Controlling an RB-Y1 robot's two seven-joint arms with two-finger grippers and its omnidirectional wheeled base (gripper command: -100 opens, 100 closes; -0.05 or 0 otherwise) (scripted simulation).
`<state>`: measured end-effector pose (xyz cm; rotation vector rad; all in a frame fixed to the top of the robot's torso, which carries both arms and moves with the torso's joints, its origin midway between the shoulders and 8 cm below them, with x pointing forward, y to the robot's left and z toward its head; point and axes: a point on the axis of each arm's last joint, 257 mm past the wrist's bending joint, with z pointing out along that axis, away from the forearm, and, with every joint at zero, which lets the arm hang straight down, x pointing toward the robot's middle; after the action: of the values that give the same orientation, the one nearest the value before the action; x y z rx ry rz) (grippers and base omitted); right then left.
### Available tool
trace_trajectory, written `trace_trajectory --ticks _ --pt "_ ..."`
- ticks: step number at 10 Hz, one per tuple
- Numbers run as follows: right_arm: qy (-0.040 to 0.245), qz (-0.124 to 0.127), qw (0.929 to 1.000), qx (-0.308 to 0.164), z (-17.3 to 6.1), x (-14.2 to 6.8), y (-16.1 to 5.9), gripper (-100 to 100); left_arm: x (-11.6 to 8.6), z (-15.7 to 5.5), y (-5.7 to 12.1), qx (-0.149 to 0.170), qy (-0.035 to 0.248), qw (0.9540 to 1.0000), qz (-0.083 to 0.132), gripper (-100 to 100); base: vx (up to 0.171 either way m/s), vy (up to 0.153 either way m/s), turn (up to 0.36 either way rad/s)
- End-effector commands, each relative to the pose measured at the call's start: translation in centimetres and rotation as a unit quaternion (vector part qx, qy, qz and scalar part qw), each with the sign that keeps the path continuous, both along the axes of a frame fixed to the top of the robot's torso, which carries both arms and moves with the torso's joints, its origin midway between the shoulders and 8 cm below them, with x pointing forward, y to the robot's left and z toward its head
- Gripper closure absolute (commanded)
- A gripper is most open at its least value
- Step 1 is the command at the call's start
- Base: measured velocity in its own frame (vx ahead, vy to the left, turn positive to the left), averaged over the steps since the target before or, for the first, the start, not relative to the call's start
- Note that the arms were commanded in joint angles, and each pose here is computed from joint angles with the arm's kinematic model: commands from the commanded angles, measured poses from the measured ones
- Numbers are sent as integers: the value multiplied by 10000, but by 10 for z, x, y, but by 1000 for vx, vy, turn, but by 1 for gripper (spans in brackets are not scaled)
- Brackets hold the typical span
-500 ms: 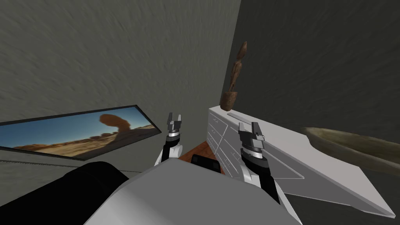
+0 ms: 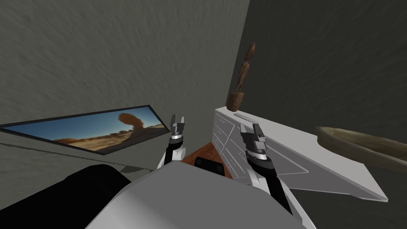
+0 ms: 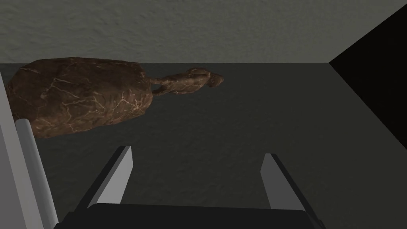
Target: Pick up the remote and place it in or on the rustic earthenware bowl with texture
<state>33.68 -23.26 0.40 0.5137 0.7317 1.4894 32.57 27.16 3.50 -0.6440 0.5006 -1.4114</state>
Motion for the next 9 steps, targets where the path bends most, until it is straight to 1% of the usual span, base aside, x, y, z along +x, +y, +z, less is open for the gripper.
trace_trajectory --ticks 1,2,3,4,5,6,7,8,9 --pt "-21 250 9996 -102 1 1 6 -100 0 0 0 0 0 10000 0 0 -82 59 74" --pt "1 307 9993 -215 0 1 8 -100 0 0 0 0 0 10000 0 0 -65 44 21" --pt "-17 479 9985 -280 0 2 12 -100 0 0 0 0 0 10000 0 0 -72 46 47" --pt "4 528 9979 -381 -1 2 14 -100 0 0 0 0 0 10000 0 0 -61 42 34" --pt "-14 709 9964 -455 0 4 18 -100 0 0 0 0 0 10000 0 0 -76 61 67" --pt "11 762 9955 -569 -2 3 20 -100 0 0 0 0 0 10000 0 0 -60 47 26" --pt "-9 941 9935 -635 -1 5 24 -100 0 0 0 0 0 10000 0 0 -60 48 57" --pt "22 1002 9919 -774 -3 4 26 -100 0 0 0 0 0 10000 0 0 -53 48 45" --pt "4 1180 9895 -840 -3 6 30 -100 0 0 0 0 0 10000 0 0 -62 60 80"
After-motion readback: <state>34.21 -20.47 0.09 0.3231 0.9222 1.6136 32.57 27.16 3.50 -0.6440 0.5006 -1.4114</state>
